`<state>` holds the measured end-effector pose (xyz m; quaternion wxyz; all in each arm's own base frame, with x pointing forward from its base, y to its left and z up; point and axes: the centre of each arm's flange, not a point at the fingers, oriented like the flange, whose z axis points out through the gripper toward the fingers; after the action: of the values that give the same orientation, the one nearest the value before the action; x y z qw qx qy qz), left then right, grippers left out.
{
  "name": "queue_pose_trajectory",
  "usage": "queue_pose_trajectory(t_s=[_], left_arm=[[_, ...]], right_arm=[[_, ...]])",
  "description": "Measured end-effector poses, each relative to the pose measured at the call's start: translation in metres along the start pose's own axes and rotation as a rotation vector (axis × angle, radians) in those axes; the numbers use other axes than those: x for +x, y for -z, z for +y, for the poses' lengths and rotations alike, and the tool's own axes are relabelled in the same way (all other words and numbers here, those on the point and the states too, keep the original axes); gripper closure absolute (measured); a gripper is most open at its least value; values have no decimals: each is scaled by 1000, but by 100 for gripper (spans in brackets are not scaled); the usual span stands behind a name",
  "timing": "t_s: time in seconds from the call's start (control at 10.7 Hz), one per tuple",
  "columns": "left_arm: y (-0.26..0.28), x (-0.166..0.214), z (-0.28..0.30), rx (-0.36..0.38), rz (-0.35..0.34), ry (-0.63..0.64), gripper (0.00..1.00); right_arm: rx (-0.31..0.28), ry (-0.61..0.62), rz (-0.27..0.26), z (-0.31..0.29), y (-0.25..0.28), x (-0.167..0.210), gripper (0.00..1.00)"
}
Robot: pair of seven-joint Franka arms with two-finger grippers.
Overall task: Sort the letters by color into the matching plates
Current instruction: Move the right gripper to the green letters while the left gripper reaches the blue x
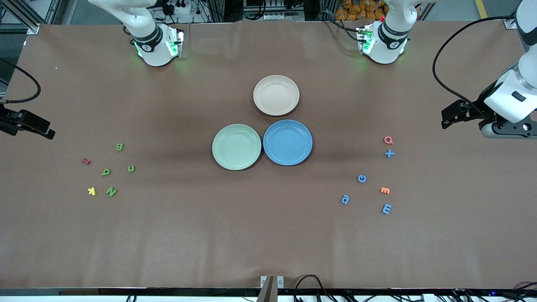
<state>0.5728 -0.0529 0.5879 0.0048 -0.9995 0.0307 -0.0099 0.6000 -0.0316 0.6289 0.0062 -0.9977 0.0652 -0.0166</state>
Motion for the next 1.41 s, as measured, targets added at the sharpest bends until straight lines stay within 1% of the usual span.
queue_pose_trajectory(t_s=[0.56,0.84,1.22,1.41], left_arm=[[-7,0,2,-1,-20,-17,0],[-28,8,5,-5,-57,-24,0],[-66,23,6,-15,-103,-28,0],[-90,26,2,-18,-125,-22,0]], right_arm=[[0,0,-1,0,0,0,0],[0,2,-14,-1,-7,1,0],[6,12,-33,-9,-51,8,0],[33,10,-14,-14,-86,12,0]])
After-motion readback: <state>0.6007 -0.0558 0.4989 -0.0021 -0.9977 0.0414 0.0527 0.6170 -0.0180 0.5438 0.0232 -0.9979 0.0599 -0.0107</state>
